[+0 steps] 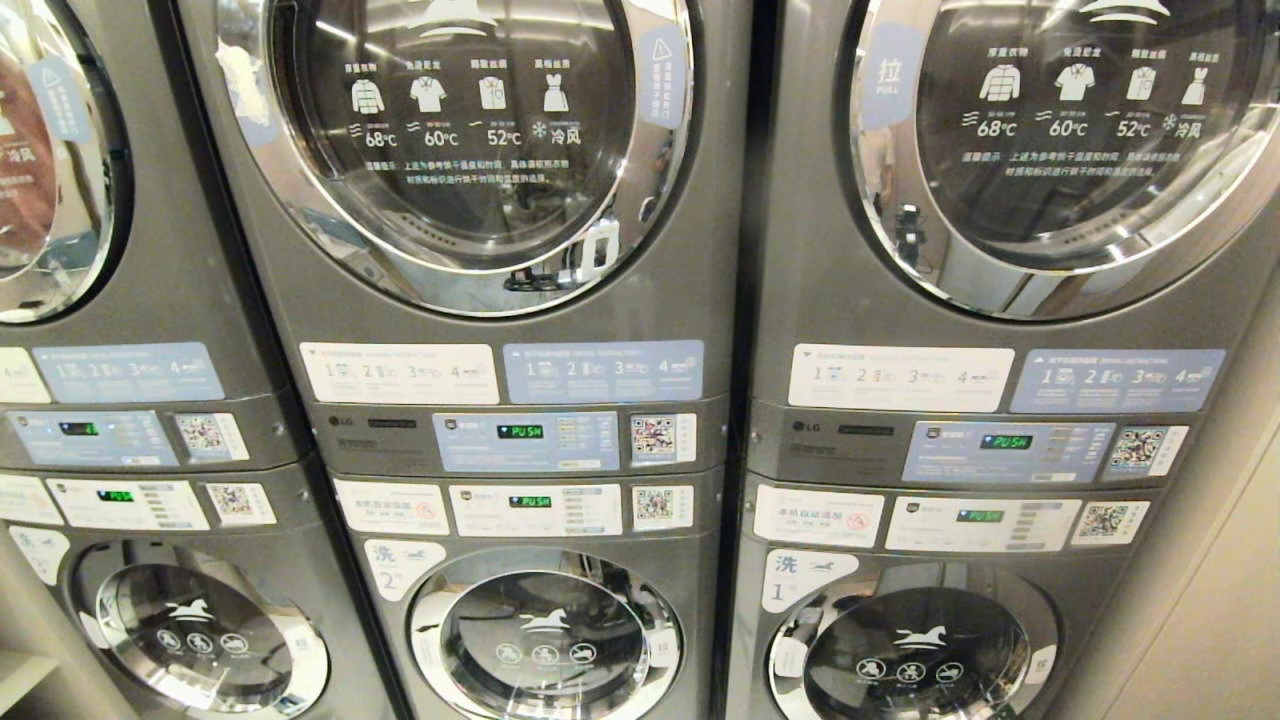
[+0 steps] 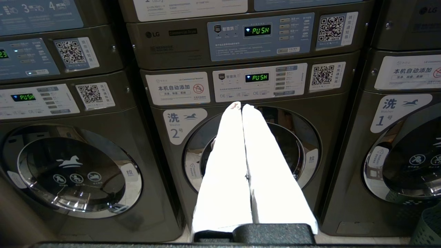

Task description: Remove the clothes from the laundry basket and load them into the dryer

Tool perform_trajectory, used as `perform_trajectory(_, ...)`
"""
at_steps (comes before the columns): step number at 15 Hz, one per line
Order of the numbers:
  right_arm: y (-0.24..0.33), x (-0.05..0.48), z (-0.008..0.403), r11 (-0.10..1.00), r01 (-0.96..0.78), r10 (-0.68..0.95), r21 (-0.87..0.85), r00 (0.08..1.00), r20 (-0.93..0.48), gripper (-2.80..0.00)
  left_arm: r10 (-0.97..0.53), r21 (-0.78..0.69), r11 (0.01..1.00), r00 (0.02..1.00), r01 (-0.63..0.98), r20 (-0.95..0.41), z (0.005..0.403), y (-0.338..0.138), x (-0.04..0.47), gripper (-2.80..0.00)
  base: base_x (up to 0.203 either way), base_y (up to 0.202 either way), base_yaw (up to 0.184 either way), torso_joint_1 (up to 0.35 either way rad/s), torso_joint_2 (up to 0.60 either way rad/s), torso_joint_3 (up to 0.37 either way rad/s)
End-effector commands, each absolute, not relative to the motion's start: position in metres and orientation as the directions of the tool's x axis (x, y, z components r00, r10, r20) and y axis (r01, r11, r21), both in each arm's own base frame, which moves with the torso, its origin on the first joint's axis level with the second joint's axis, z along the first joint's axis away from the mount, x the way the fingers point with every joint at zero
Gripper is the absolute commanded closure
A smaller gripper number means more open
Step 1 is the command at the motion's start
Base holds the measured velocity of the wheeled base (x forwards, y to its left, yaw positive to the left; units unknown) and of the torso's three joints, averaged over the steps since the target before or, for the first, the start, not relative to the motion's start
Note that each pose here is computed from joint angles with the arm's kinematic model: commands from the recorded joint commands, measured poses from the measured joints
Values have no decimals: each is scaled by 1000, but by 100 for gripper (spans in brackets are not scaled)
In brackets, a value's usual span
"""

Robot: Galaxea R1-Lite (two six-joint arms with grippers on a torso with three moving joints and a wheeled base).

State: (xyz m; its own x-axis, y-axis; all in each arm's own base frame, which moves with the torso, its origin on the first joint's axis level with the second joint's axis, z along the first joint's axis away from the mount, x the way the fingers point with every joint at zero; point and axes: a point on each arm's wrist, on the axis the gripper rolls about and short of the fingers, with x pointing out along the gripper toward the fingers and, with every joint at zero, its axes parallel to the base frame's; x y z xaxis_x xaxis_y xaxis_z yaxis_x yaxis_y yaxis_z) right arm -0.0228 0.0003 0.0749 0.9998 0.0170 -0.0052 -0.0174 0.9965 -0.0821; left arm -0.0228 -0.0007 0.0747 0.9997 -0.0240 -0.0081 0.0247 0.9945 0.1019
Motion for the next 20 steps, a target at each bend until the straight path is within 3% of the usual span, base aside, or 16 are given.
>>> perform_trajectory(1, 0, -23, 75, 996, -19, 18, -87, 1000, -5, 0, -24, 102, 994, 1000, 24, -6, 75, -1, -23, 0, 0, 0, 0, 0, 0, 0)
perform_trajectory(11, 0, -23, 75, 997, -17, 17, -81, 1000, -5, 0, -24, 104, 994, 1000, 24, -7, 75, -1, -23, 0, 0, 0, 0, 0, 0, 0)
perform_trajectory(20, 0, -23, 75, 996, -17, 17, -92, 1000, -3, 0, -23, 98, 995, 1000, 23, -5, 75, -1, -23, 0, 0, 181, 0, 3, 1, 2)
